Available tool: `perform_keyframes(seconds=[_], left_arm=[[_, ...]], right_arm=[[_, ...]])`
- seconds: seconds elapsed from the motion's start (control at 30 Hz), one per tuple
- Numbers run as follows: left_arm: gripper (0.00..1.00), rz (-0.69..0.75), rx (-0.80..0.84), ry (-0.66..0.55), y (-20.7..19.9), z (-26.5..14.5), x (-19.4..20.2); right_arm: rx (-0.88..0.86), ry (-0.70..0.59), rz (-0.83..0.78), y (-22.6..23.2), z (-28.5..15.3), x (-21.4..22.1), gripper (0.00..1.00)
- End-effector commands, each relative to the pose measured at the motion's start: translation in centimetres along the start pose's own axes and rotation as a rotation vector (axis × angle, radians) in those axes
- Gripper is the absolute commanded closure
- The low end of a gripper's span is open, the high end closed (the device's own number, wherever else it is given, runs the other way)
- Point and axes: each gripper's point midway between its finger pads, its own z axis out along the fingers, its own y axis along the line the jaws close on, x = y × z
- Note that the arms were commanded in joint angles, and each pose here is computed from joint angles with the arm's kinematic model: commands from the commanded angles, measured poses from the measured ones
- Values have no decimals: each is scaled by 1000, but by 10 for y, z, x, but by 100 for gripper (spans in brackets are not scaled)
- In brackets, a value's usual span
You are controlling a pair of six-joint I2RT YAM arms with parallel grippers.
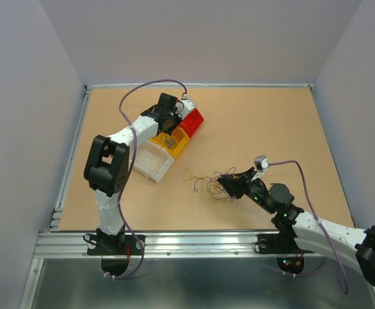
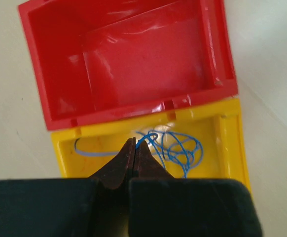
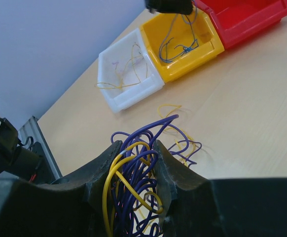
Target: Untangle the cables
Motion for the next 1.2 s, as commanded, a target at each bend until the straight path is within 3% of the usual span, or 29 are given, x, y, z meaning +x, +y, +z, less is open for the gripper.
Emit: perform_keyframes(seconds=[0.0,0.07,0.13,0.17,0.2,0.27,0.67,0.77,0.8,1.0,1.17], left_arm=[[100,49,-65,298,2,40,67],[100,62,-127,355,2,51,84],[93,66,-220,321,13,51,78],[88,64,-219,312,11,47,81],[78,47,-217,234,15,35,59],[69,21,-181,144,12,14,35],[43,-13,-154,-34,5,-60,-14],[32,1,-106,-92,-10,-74,-25],[26,18,-58,-163,-24,-87,-41],[20,64,31,-303,-67,-124,-53],[16,81,75,-245,-83,-133,-12]], right_arm=[[47,123,7,-27,-30,56,62],[54,133,2,-29,-31,59,62],[59,139,2,-30,-31,60,62],[58,138,-3,-30,-30,59,62],[61,140,-3,-30,-30,59,62],[58,140,-1,-29,-30,59,62],[64,136,-1,-29,-27,55,62],[64,138,-9,-28,-25,53,62],[58,136,-13,-25,-23,50,62],[65,134,-23,-24,-21,45,59],[79,143,-20,-28,-25,49,55]])
